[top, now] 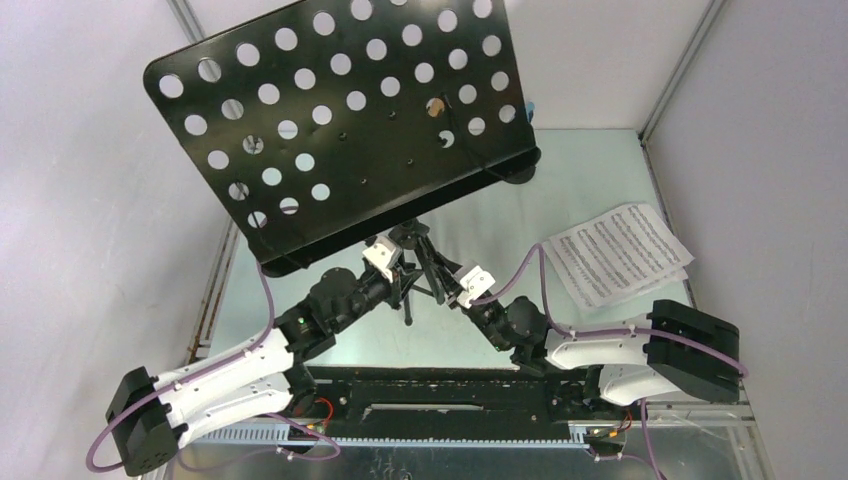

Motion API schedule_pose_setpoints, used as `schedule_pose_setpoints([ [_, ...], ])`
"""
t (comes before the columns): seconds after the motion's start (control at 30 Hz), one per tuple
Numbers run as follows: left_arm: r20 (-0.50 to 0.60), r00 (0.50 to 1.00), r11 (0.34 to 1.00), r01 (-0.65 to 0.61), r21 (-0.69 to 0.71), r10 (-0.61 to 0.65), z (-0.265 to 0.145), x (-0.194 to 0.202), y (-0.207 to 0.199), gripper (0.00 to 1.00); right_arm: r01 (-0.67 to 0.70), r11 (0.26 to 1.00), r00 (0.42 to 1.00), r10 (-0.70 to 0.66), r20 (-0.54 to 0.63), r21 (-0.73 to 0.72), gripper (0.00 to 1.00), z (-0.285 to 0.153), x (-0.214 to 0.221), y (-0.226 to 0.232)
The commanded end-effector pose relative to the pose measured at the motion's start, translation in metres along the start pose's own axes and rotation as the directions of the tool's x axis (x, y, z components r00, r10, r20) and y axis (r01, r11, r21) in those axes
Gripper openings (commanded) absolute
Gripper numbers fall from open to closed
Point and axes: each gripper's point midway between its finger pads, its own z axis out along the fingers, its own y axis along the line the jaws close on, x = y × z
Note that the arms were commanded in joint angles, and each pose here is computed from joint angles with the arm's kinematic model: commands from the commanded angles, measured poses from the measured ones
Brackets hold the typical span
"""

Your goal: Pack up the instrument practice props

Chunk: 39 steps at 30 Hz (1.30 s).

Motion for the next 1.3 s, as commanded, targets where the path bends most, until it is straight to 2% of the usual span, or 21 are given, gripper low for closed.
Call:
schedule_pose_setpoints([
  [0.0, 0.216, 0.976, 0.995, -0.045, 0.089, 0.025, 0.001, -0.082, -0.023, 0.00, -0.084, 0.993, 0.965, 0.103, 0.240, -0.085, 0.00, 0.008, -0.073, 0.015],
  [0.3, 0.151, 0.988, 0.996, -0.049, 0.081, 0.036, 0.002, -0.056, -0.019, 0.00, -0.121, 0.992, 0.989, 0.124, 0.076, -0.036, 0.00, -0.012, -0.013, 0.015],
  [0.37, 0.124, 0.991, 0.996, -0.048, 0.076, 0.039, 0.001, -0.044, -0.017, 0.00, -0.126, 0.992, 0.992, 0.127, 0.028, -0.025, 0.03, -0.019, 0.003, 0.015],
  [0.5, 0.078, 0.996, 0.996, -0.050, 0.073, 0.044, -0.002, -0.022, -0.014, 0.00, -0.132, 0.991, 0.989, 0.130, -0.064, -0.030, 0.21, -0.038, 0.028, 0.018],
  [0.6, 0.058, 0.997, 0.996, -0.048, 0.073, 0.044, -0.004, -0.010, -0.013, 0.00, -0.147, 0.989, 0.984, 0.142, -0.112, -0.034, 0.41, -0.048, 0.036, 0.019],
  [0.83, 0.043, 0.999, 0.996, -0.034, 0.079, 0.031, -0.005, 0.000, -0.013, 0.00, -0.199, 0.978, 0.971, 0.189, -0.149, -0.059, 0.71, -0.054, 0.016, 0.015],
  [0.93, 0.040, 0.999, 0.995, -0.035, 0.090, 0.031, -0.003, 0.001, -0.015, 0.00, -0.248, 0.966, 0.966, 0.242, -0.091, -0.073, 0.80, -0.051, -0.014, 0.010],
  [1.07, 0.022, 0.999, 0.992, -0.038, 0.124, 0.035, 0.000, 0.003, -0.022, 0.00, -0.302, 0.950, 0.953, 0.301, -0.018, -0.080, 0.84, -0.040, -0.051, 0.001],
  [1.2, 0.015, 0.999, 0.990, -0.040, 0.136, 0.038, 0.001, 0.006, -0.026, 0.00, -0.372, 0.923, 0.927, 0.374, 0.004, -0.093, 0.86, -0.022, -0.067, -0.005],
  [1.27, 0.015, 0.999, 0.989, -0.040, 0.140, 0.039, 0.000, 0.006, -0.027, 0.00, -0.381, 0.920, 0.924, 0.382, 0.001, -0.089, 0.90, -0.014, -0.066, -0.009],
])
